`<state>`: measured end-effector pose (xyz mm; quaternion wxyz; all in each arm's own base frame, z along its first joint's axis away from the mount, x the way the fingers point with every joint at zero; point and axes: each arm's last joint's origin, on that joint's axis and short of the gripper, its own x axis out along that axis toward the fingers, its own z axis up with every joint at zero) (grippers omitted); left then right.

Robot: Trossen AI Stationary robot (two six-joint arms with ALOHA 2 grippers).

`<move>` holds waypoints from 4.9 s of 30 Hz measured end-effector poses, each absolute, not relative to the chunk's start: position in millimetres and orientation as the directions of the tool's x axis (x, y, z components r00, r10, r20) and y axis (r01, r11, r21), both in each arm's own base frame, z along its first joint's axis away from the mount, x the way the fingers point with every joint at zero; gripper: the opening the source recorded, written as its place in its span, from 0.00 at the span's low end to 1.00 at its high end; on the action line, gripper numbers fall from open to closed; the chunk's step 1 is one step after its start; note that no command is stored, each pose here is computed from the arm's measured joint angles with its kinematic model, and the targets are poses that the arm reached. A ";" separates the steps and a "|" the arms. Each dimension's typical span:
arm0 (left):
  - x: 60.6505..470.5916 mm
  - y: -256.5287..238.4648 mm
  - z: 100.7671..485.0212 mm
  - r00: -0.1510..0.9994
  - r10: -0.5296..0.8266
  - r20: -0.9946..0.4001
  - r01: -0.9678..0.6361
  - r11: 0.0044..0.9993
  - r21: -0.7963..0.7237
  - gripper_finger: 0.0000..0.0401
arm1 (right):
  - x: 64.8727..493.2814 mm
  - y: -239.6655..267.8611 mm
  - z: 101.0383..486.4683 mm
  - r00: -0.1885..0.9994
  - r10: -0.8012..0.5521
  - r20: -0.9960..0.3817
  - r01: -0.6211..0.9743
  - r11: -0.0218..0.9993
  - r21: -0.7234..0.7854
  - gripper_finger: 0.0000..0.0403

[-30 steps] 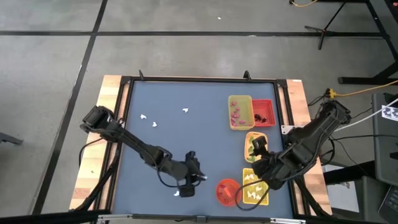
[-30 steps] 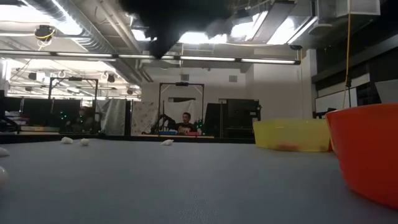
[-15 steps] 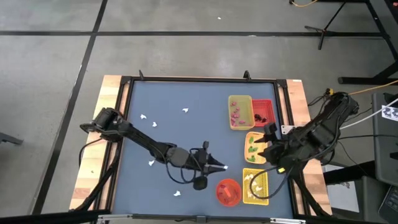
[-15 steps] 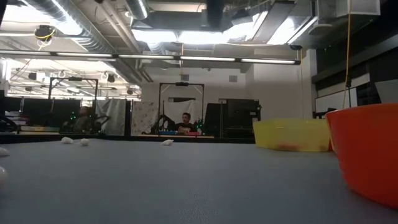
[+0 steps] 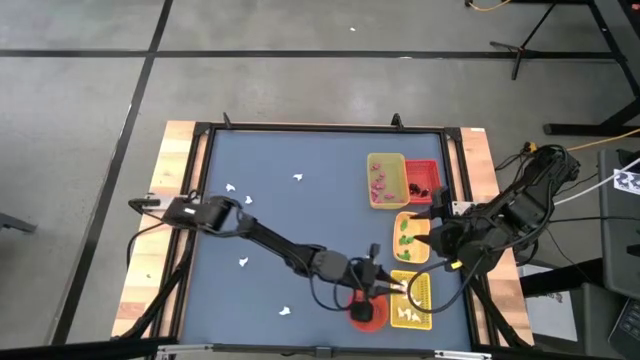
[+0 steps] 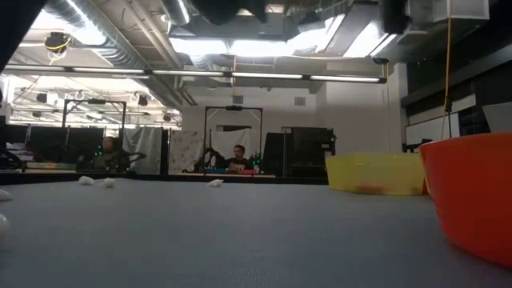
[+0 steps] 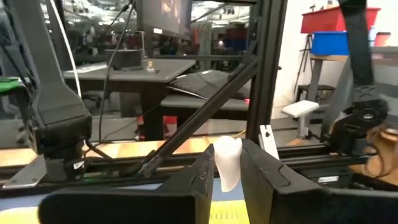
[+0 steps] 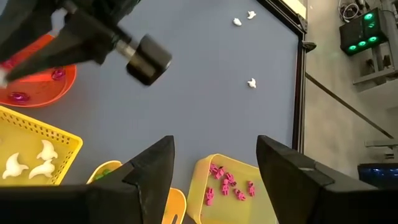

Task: Sort Halloween decoration
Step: Put the white ghost toy into the yellow box

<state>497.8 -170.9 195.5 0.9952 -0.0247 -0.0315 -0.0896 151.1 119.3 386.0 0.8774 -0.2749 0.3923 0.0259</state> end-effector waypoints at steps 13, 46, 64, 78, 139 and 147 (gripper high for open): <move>522.0 -176.2 172.7 0.984 -0.171 0.054 0.172 0.985 -0.025 0.14 | 151.0 119.4 385.9 0.689 -0.166 -0.706 -0.262 0.850 -0.456 0.56; 497.8 -75.9 254.1 0.911 0.035 -0.411 -0.009 0.998 0.064 0.39 | 150.7 119.2 385.9 0.688 -0.167 -0.706 -0.265 0.849 -0.458 0.56; 405.0 94.2 259.8 0.295 0.199 -0.934 -0.217 0.966 0.138 0.39 | 147.3 116.7 383.7 0.655 -0.174 -0.735 -0.295 0.837 -0.462 0.56; 365.6 153.3 204.7 0.138 0.091 -0.986 -0.120 0.990 0.075 0.39 | 134.8 104.8 384.2 0.688 -0.144 -0.711 -0.237 0.882 -0.408 0.56; 334.2 165.0 133.4 0.156 0.079 -0.985 -0.121 0.991 0.060 0.22 | 119.0 89.5 234.2 0.871 0.016 -0.491 -0.133 0.970 -0.204 0.56; 334.0 165.0 132.9 0.151 0.081 -0.985 -0.122 0.991 0.063 0.14 | 119.0 89.4 234.1 0.871 0.016 -0.491 -0.136 0.968 -0.210 0.56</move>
